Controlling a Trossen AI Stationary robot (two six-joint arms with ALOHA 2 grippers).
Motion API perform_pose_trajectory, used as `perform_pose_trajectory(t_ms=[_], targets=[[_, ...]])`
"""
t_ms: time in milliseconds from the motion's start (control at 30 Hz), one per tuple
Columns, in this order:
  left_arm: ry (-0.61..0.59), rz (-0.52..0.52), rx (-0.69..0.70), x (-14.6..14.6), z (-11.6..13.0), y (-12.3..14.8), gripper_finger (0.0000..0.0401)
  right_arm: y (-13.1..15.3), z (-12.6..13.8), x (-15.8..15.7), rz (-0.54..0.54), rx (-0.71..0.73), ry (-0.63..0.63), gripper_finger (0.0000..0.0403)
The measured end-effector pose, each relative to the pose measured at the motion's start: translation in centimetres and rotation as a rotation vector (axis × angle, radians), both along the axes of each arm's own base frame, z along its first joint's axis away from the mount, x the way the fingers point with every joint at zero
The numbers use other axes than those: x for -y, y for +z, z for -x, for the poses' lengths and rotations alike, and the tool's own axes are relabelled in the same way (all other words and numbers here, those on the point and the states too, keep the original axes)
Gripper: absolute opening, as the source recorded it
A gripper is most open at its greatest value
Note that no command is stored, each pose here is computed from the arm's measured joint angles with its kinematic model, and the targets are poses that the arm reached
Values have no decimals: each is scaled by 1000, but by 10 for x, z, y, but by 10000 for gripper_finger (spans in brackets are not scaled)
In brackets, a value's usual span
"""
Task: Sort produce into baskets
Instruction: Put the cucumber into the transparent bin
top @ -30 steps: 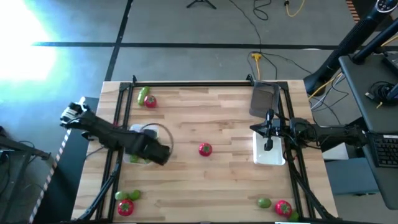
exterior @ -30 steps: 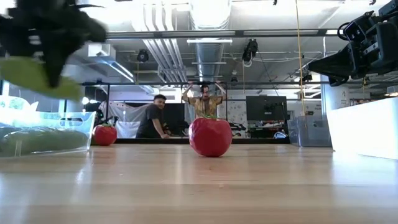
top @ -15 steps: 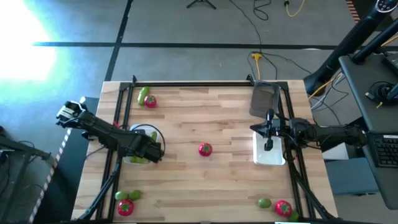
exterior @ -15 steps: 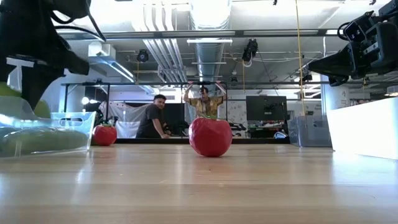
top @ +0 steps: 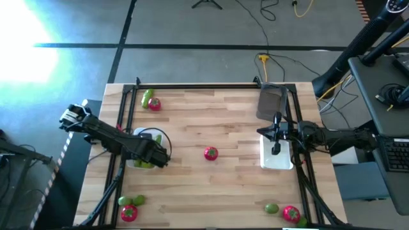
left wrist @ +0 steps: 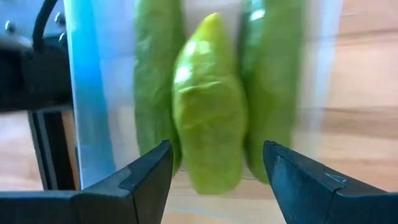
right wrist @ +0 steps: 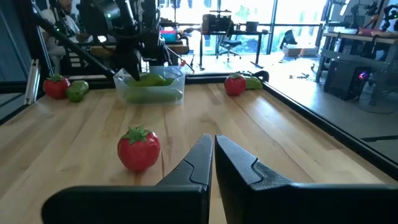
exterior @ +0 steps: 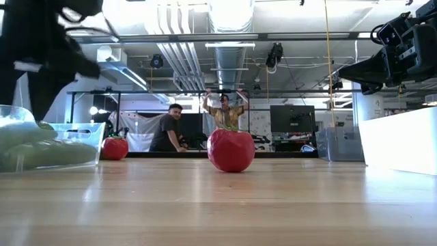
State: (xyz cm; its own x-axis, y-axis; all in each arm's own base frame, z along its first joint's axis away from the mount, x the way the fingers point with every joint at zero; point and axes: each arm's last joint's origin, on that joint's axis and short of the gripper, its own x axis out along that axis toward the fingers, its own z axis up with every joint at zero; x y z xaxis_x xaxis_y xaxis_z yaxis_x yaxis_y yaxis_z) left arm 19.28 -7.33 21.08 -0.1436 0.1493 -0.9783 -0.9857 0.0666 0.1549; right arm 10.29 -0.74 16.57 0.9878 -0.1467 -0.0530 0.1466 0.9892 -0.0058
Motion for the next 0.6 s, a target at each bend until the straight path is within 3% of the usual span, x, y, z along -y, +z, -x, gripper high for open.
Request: perform_pose_trajectory(t_ms=[67,267,433,600], targets=[[-37,-35,24,-1,-4,13,231,0,0,0,0,-1,0,13],[-70,-327,98,-23,-13,73,231,0,0,0,0,0,0,13],[-80,-358,172,-62,-16,103,231,0,0,0,0,0,0,13],[23,-363,86,-117,-2,108,231,0,0,0,0,-1,0,13]])
